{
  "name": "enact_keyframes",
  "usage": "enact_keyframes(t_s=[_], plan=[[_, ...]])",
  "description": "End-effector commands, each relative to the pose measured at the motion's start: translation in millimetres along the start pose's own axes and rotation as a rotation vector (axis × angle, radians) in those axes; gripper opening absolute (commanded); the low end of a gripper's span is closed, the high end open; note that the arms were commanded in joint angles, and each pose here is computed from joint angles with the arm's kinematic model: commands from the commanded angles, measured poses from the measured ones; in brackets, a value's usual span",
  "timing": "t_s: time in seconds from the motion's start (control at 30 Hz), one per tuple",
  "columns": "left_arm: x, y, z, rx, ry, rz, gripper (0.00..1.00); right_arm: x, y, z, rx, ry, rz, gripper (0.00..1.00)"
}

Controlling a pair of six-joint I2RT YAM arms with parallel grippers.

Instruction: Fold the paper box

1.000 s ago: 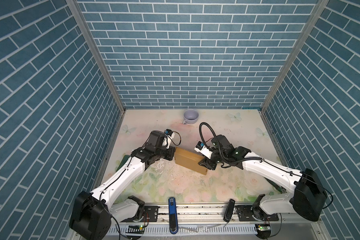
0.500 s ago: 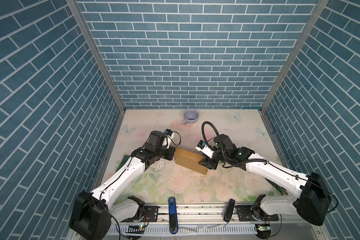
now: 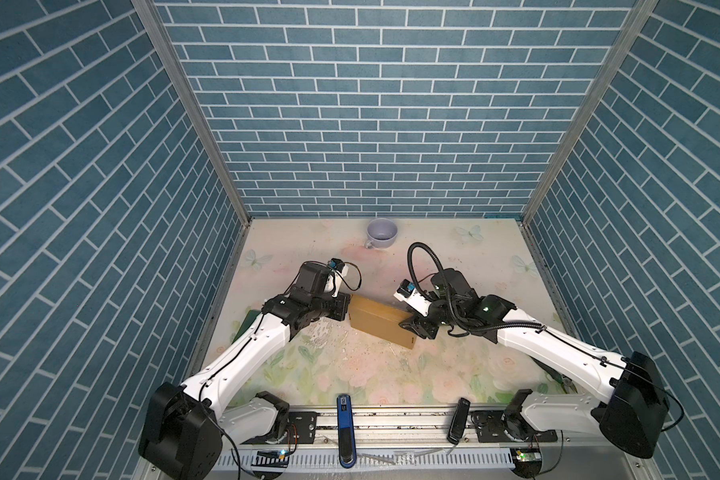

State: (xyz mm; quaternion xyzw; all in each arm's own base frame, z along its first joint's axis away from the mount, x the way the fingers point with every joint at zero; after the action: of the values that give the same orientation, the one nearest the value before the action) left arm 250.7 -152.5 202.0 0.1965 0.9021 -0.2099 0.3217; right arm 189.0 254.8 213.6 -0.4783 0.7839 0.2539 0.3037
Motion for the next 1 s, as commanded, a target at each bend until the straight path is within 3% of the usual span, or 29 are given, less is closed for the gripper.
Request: enact_keyframes(t_s=[0.0,0.5,0.97], plan=[[5.7,0.8,0.4,-0.02,0.056,-0.014,0.0,-9.7,1.3,-11.8,0.019,-0.032,-0.009,0.55],[0.3,1.7,-5.5,-0.047,0.047,-0.042,0.0,-14.0,-2.0,-25.9,0.087,-0.08,0.019,0.55],[-3.8,0.4,-7.4,-0.047,0.057,-0.063,0.0,-3.5,-11.3,-37.2,0.207,-0.067,0.102,0.45]])
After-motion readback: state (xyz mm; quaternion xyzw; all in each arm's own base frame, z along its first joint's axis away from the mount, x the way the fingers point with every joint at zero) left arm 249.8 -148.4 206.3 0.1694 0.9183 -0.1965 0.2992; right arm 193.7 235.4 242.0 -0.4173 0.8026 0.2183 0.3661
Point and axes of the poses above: each gripper's point midway between its finger pads, its own z axis out along the fingers, its own y axis along the line the jaws close on, x = y × z, the point moved 6 cm from there along -z, back along the fingers, and after that the axes turned 5 degrees about z, right-handed, at the moved point
